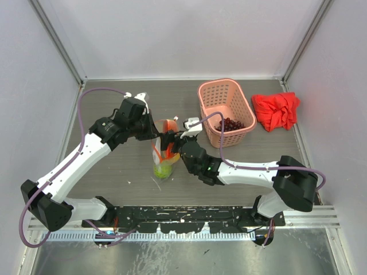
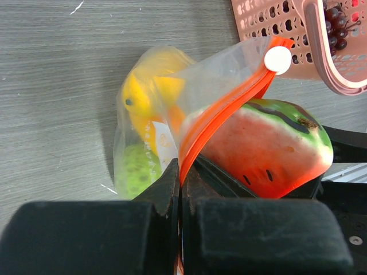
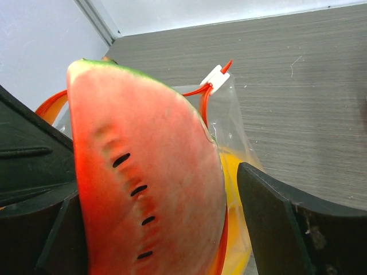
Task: Place the food in the zip-top bag and seal the zipper
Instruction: Place the fake fruit in the zipper food storage bag.
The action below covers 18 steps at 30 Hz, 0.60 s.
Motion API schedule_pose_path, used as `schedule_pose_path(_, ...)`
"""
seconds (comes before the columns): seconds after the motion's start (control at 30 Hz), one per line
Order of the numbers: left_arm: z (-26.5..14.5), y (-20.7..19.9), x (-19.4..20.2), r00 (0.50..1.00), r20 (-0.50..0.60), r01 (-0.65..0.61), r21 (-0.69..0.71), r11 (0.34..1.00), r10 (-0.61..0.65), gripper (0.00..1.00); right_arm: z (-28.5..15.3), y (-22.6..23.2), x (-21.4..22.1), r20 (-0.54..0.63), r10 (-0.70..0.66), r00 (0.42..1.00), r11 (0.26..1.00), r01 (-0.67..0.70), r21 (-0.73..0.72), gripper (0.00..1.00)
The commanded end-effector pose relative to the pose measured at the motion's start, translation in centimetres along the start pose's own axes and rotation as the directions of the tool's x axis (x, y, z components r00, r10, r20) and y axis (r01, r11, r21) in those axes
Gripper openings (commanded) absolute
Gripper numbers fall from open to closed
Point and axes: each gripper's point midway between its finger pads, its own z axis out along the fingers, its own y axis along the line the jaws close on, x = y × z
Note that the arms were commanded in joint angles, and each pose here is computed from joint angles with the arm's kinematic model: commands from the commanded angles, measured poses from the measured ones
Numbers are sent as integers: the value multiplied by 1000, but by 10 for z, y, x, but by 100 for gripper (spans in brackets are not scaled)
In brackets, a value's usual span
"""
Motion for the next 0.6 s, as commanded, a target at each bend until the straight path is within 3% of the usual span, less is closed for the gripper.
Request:
schedule_pose_path(0.0, -5, -10, -12, 998, 58, -16, 52, 999, 13, 0, -6, 28, -42, 35, 91, 995, 993, -88, -73, 86)
schedule_pose_path(0.23, -3, -10, -12, 998, 57, -15, 49, 999, 12, 0, -14, 42, -46, -10, 140, 990, 981, -140, -136, 67)
schedule_pose_path(0.57, -9, -14, -14, 998, 69, 1, 70, 998, -6, 0, -3, 38, -39, -20, 224, 974, 974, -225, -41, 60)
